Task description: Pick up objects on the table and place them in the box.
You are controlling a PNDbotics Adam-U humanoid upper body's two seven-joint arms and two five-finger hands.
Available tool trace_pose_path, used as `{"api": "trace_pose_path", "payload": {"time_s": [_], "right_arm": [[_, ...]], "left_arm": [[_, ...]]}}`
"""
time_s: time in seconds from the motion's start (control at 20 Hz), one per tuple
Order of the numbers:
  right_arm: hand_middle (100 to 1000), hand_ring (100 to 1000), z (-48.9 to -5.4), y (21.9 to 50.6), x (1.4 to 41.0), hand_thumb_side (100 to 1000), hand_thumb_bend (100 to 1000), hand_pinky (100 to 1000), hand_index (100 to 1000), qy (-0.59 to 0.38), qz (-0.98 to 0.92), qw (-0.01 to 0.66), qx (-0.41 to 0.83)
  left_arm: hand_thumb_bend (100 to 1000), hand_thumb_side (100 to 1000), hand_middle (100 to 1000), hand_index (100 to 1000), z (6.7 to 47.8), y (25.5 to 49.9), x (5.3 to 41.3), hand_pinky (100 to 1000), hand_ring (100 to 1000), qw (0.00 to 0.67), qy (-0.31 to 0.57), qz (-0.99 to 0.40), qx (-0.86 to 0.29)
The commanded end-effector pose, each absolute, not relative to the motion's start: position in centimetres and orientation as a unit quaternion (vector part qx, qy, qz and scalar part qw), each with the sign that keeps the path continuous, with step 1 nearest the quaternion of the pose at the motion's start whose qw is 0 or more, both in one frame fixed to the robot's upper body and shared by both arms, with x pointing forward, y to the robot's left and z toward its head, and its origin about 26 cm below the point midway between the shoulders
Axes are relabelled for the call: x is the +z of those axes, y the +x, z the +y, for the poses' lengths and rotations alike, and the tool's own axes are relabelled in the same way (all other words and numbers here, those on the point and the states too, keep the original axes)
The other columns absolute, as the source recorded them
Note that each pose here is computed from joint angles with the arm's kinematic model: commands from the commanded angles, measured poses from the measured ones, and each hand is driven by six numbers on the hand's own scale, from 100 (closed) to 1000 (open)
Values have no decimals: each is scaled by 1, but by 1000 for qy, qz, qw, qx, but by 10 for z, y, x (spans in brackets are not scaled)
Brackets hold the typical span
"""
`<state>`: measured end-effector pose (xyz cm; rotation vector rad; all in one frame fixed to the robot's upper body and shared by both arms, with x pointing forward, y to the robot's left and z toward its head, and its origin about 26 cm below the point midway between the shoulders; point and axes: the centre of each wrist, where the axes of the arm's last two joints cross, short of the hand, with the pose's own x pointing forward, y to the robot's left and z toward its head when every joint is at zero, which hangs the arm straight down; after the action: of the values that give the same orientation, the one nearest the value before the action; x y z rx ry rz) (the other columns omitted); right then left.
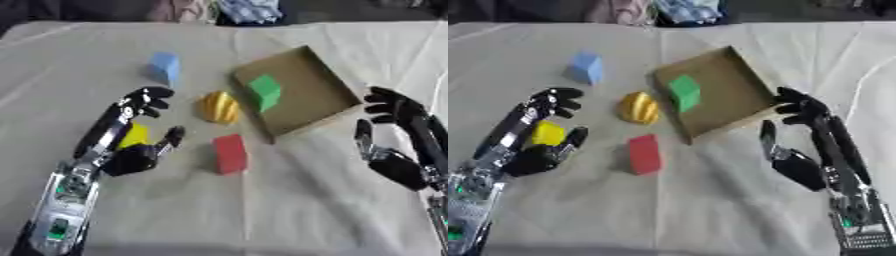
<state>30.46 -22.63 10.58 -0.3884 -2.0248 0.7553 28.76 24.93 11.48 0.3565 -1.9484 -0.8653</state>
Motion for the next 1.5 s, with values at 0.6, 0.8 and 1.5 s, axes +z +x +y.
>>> {"api": "trace_pose_path", "payload": {"time_s": [0.6,0.8,1.5], "right_arm": [[774,763,-230,304,111,363,100,703,910,-162,-822,450,309],[775,764,-231,304,110,365,100,702,910,-163,-820,452,312],[777,768,-234,304,107,362,100,701,911,-162,-813,457,323]], "left_arm": [[319,607,805,886,268,289,139,736,766,447,205,-790,-366],[320,557,798,879,286,289,165,749,760,412,247,-763,-433],[389,416,801,886,321,299,227,784,748,374,276,-571,-677]]}}
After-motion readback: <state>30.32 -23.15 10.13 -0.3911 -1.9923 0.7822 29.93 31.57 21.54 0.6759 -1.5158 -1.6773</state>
